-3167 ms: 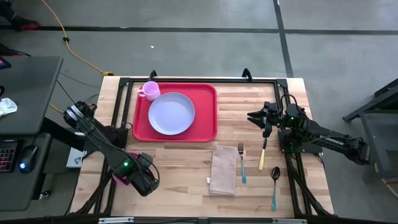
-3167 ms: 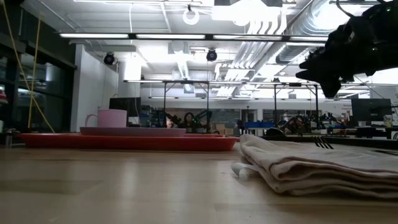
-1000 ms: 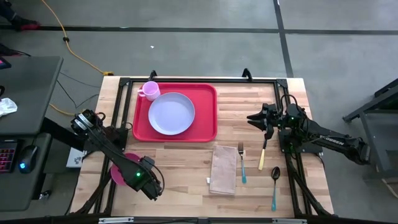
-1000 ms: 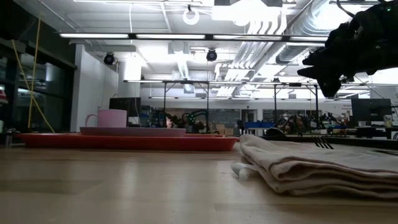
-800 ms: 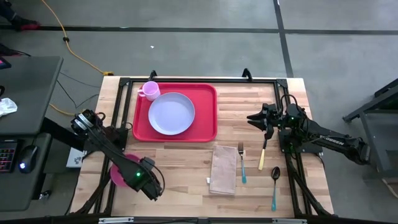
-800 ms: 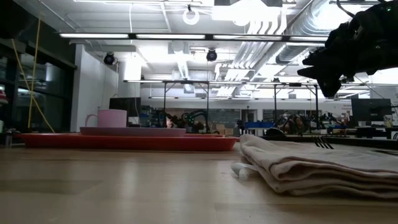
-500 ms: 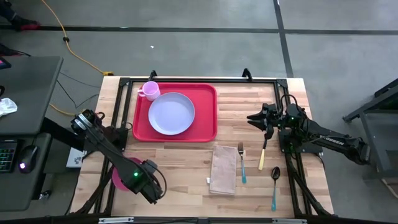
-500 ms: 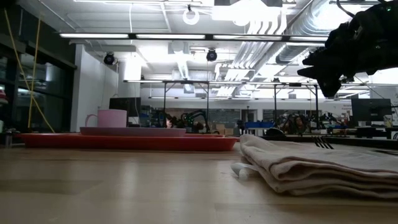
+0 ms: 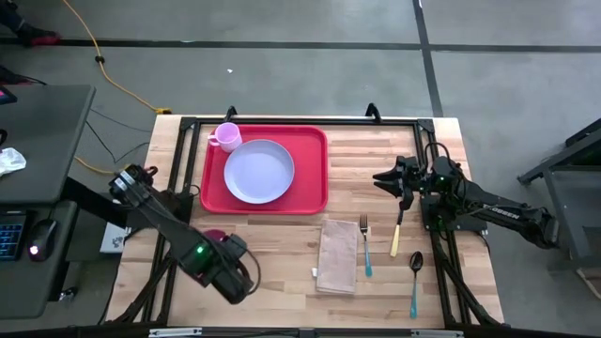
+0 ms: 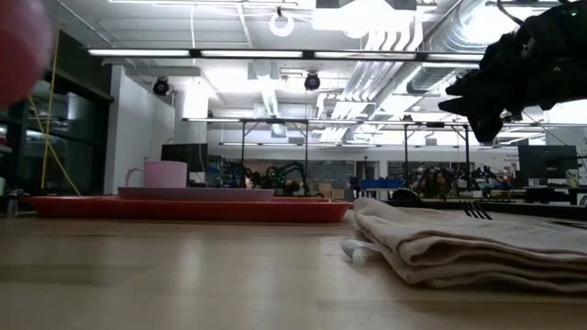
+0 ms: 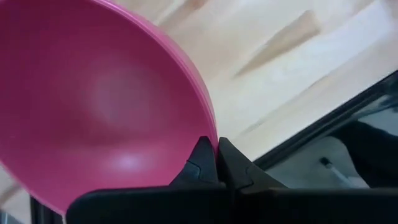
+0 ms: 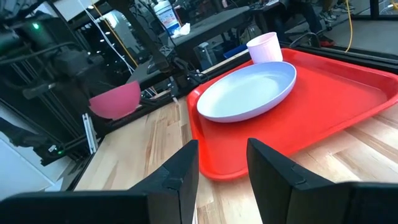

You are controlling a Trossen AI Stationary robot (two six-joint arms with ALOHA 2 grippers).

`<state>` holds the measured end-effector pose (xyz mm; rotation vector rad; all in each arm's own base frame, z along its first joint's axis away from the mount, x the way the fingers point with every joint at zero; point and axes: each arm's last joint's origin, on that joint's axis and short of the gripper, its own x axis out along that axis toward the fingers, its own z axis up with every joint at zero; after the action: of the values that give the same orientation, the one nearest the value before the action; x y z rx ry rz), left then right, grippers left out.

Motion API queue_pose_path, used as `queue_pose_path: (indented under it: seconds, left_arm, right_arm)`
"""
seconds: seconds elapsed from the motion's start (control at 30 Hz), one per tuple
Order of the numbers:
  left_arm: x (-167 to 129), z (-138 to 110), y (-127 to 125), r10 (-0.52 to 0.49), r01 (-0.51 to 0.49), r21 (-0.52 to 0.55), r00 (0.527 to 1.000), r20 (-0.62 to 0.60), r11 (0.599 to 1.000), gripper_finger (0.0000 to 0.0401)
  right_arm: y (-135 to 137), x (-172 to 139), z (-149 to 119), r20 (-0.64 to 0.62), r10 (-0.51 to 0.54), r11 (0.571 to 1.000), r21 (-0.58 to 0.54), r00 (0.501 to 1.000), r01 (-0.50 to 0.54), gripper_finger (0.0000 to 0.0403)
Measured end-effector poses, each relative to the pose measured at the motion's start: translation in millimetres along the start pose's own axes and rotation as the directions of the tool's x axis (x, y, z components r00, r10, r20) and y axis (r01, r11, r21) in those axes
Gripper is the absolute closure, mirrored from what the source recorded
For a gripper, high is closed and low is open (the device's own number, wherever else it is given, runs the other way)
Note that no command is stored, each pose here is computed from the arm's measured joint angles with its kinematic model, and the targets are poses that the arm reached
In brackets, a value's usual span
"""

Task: Set up tray
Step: Put the pink bowl on top of the blue plate on the red tray

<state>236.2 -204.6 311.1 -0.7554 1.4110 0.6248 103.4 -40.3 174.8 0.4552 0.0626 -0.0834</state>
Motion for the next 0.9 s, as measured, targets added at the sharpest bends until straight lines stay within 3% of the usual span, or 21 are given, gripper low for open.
queue_pose_path:
  seconds: [0.4,0.9]
  left_arm:
    - [-18.7,62.3,0.6,-0.048,0.037,0.195,0.997,0.052,0.98,0.0389]
    - [-24.5,124.8,31.8,0.123,-0.158,0.34,0.985,0.123,0.927,0.0389]
  right_arm:
    - [0.9,0.0,2.1,0.02,0.009,1.0,-0.01,1.0,-0.009,0.0289]
    - [-0.1,-0.1,1.0,0.012,-0.005,0.996,-0.086,1.0,0.006,0.0289]
